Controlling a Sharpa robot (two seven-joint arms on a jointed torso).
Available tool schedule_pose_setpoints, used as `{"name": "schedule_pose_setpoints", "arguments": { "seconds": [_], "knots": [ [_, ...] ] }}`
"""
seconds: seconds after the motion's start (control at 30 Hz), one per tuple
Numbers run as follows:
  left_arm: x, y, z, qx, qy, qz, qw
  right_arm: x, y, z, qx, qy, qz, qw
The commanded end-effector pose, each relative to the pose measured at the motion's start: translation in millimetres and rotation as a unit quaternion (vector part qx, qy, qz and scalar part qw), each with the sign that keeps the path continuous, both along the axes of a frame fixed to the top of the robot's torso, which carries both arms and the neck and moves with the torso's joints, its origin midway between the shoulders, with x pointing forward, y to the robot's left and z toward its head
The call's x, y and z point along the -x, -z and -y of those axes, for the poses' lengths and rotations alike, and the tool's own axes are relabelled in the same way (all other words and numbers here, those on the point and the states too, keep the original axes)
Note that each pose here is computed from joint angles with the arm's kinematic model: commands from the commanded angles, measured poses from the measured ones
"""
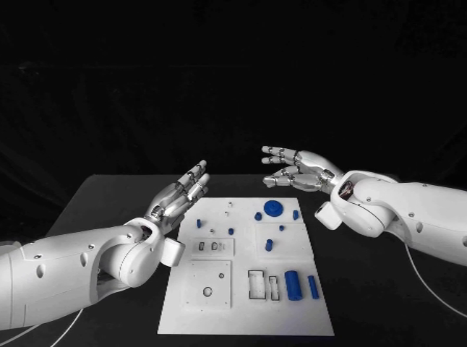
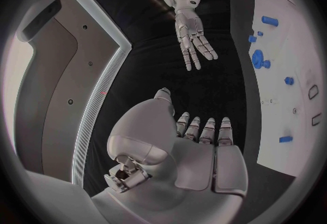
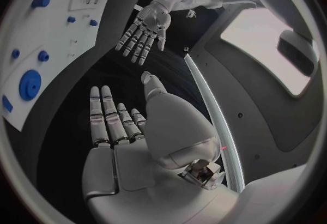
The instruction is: Assemble the parts on the task board
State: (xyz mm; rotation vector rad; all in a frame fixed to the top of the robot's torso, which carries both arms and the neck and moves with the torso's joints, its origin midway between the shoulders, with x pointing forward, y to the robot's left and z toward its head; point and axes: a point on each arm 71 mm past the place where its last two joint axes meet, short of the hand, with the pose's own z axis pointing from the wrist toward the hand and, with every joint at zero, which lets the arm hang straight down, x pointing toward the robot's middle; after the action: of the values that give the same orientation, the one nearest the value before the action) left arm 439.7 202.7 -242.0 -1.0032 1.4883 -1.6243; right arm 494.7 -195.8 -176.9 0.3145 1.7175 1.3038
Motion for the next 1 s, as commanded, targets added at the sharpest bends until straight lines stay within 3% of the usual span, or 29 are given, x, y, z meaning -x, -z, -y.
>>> {"name": "schedule_pose_setpoints", "arguments": {
  "seconds": [0.03, 0.23, 0.37, 0.47, 0.77, 1.0],
  "knots": [
    [5.0, -13.0, 0.5, -0.002, 0.010, 0.034, 0.999, 2.6, -12.7, -4, 0.169, -0.015, 0.135, 0.976],
    [16.7, -38.1, -1.8, -0.009, 0.013, 0.077, 0.997, 13.2, -31.0, -11, 0.322, -0.026, 0.233, 0.917],
    [21.6, -47.8, -3.6, -0.011, 0.015, 0.093, 0.995, 17.3, -39.6, -15, 0.392, -0.027, 0.268, 0.880],
    [25.6, -53.3, -5.8, -0.013, 0.014, 0.101, 0.995, 21.0, -44.0, -16, 0.421, -0.026, 0.288, 0.860],
    [42.6, -66.9, -13.2, -0.017, 0.009, 0.123, 0.992, 35.6, -54.6, -27, 0.446, -0.022, 0.354, 0.821],
    [43.9, -67.9, -15.5, -0.014, 0.009, 0.119, 0.993, 37.8, -56.4, -30, 0.452, -0.018, 0.371, 0.811]
  ]
}}
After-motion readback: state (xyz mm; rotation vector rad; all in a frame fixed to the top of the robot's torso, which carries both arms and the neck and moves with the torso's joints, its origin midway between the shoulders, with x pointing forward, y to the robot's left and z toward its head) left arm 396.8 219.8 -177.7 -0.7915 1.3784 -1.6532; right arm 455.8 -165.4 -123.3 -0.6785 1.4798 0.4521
